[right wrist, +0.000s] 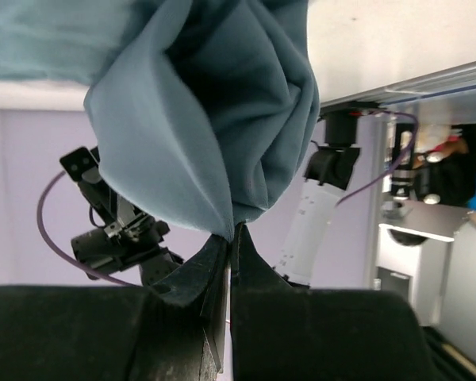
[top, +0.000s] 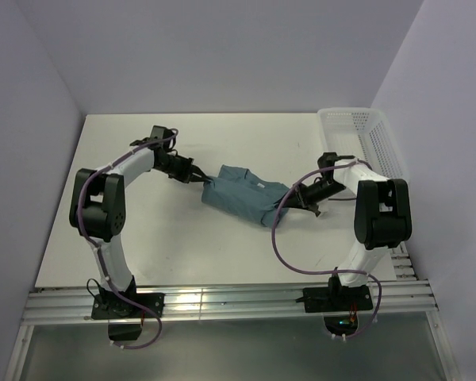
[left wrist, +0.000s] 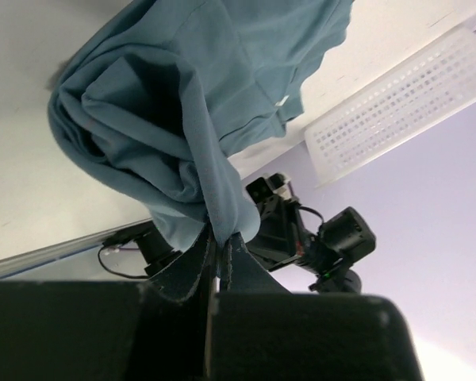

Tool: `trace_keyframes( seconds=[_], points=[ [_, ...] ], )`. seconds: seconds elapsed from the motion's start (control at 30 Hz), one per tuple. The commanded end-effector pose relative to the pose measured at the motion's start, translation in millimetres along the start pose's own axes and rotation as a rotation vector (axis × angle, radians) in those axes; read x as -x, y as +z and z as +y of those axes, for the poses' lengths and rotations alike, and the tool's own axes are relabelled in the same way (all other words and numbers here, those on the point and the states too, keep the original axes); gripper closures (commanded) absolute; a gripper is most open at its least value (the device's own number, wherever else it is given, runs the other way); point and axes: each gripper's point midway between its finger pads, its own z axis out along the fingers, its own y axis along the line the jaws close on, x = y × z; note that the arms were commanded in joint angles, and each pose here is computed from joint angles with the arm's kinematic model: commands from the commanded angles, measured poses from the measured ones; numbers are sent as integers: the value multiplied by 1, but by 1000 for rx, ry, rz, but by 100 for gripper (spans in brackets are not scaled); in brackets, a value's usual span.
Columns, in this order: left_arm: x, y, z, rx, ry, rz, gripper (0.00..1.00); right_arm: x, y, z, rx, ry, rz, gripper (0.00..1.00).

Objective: Roll the t-shirts
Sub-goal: Roll the tshirt

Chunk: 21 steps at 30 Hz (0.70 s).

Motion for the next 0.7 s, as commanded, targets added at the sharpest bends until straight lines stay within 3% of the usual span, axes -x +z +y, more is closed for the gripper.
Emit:
trace_keyframes(
  seconds=[0.0, 0.33, 0.67],
  points=[
    [13, -5, -26, -39, 47, -34, 100, 8, 5, 11, 38, 87, 20, 100],
    [36, 16, -43, -46, 59, -39, 100, 24, 21, 3, 62, 182, 31, 100],
    [54, 34, -59, -104, 55, -53, 100, 52, 14, 31, 167, 253, -6, 100]
  ],
)
